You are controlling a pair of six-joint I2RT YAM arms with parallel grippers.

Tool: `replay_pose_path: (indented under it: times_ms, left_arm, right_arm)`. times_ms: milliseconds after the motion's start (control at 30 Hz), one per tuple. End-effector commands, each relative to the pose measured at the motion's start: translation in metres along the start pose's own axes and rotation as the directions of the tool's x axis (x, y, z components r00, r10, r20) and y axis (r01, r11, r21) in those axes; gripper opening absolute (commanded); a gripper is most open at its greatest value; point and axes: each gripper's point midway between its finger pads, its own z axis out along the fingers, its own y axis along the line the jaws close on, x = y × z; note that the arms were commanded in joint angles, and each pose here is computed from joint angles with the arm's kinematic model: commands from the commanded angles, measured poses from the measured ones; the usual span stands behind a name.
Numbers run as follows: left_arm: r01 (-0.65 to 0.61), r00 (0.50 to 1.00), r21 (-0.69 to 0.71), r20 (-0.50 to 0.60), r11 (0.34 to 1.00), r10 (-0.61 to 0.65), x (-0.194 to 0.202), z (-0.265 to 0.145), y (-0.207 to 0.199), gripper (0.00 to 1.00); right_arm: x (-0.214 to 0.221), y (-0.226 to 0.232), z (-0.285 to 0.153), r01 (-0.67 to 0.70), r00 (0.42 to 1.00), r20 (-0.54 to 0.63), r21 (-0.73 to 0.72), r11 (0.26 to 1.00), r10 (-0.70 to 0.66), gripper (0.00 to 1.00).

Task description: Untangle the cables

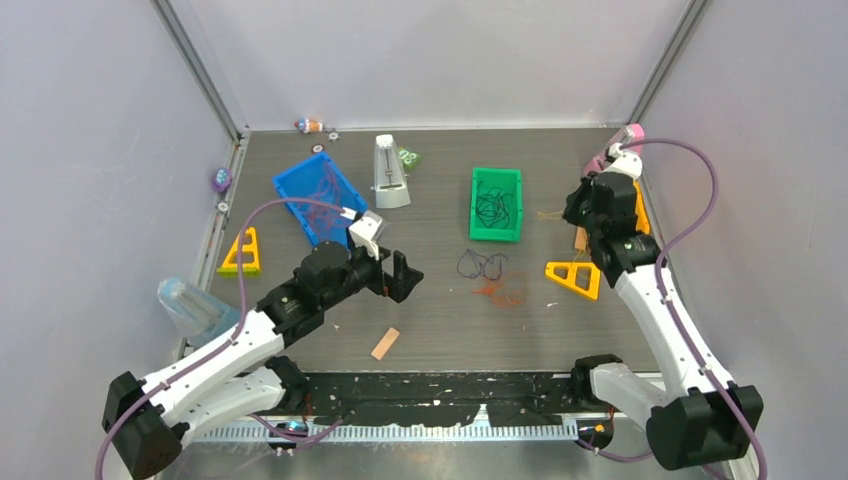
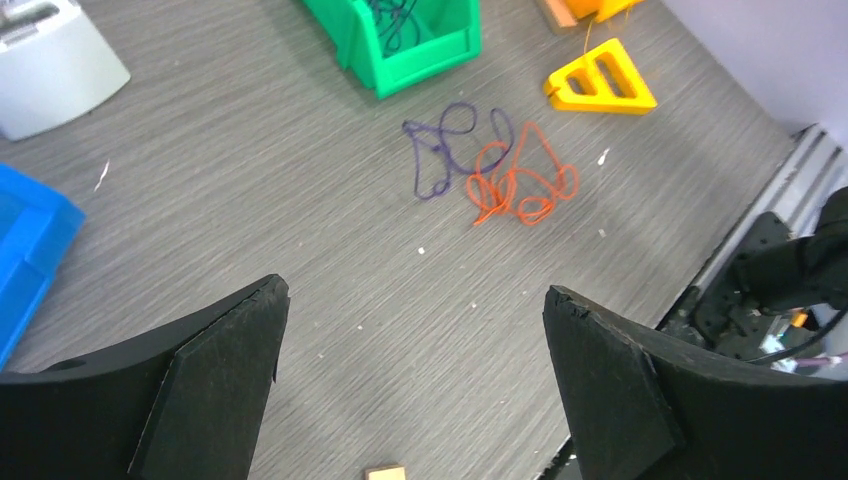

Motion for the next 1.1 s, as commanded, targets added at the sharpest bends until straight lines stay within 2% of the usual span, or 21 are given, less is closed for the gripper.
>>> replay_pose_path:
  times_ms: [0,167,367,500,767,1067]
  left_arm:
    - [-0.029,0.991,-0.05,0.132,0.998,0.035,-0.008,0.006,0.015,1.0]
    - [-0.028,0.982,-0.03,0.184,0.999,0.033,0.007,0.009,0.018,1.0]
    - [-0.023,0.979,-0.01,0.2,1.0,0.024,0.024,0.015,0.021,1.0]
    - [-0.021,0.981,-0.008,0.193,1.0,0.023,0.025,0.018,0.02,1.0]
    - [-0.028,0.982,0.018,0.187,0.999,0.025,0.027,0.018,0.016,1.0]
    - [-0.035,0.984,0.01,0.177,0.999,0.032,0.029,0.021,0.018,1.0]
  right_arm:
    - [-0.051,-0.034,0.003,-0.013,0.996,0.092,0.177,0.984,-0.004,0.05]
    - [-0.104,-0.078,0.006,0.0,0.974,0.207,0.399,0.917,-0.09,0.05]
    - [-0.143,-0.117,0.024,-0.102,0.93,0.357,0.481,0.871,-0.088,0.05]
    - [-0.155,-0.136,0.041,-0.144,0.914,0.394,0.544,0.826,-0.1,0.05]
    - [-0.186,-0.145,0.069,-0.168,0.894,0.431,0.574,0.801,-0.121,0.05]
    - [-0.216,-0.137,0.078,-0.15,0.875,0.462,0.543,0.826,-0.145,0.05]
